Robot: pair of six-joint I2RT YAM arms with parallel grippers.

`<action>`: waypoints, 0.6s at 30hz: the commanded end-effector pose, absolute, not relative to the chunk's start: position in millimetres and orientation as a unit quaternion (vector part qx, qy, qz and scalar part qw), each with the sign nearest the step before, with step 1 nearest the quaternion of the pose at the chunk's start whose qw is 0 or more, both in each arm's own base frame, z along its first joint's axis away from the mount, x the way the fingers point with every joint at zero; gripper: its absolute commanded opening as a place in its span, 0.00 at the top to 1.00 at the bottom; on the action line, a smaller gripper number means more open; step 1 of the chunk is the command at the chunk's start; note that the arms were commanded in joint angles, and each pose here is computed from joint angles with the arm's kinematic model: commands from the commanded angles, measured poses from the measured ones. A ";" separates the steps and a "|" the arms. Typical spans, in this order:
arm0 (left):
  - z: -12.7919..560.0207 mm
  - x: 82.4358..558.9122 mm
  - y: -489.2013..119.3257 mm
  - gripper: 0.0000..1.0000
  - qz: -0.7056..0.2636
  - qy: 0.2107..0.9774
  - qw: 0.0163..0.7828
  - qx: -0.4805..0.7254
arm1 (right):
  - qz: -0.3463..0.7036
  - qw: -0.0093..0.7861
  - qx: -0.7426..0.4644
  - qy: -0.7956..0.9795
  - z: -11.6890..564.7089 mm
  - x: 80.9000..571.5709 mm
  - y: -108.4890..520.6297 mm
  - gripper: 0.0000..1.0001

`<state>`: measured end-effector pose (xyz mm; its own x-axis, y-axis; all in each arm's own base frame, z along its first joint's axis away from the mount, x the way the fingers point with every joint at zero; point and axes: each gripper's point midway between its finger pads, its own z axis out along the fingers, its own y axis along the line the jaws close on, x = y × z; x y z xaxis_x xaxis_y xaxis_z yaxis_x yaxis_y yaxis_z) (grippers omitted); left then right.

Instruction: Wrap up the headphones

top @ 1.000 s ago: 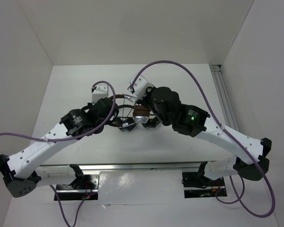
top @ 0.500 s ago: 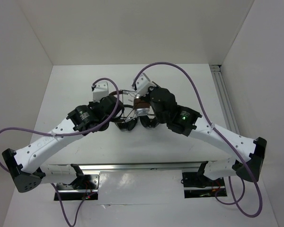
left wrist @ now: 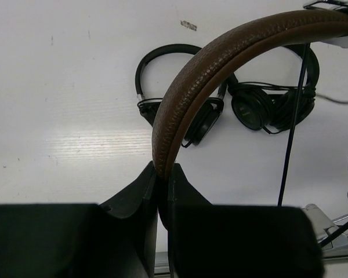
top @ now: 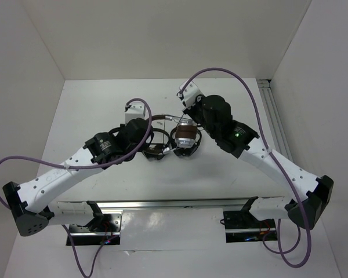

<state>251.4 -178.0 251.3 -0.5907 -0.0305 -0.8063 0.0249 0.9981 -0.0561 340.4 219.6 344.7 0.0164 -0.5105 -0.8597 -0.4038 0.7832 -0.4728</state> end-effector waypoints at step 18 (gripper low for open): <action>245.8 175.0 -159.8 1.00 -0.076 0.896 0.382 0.211 | 0.125 0.665 -0.352 0.647 364.6 346.9 248.8 0.98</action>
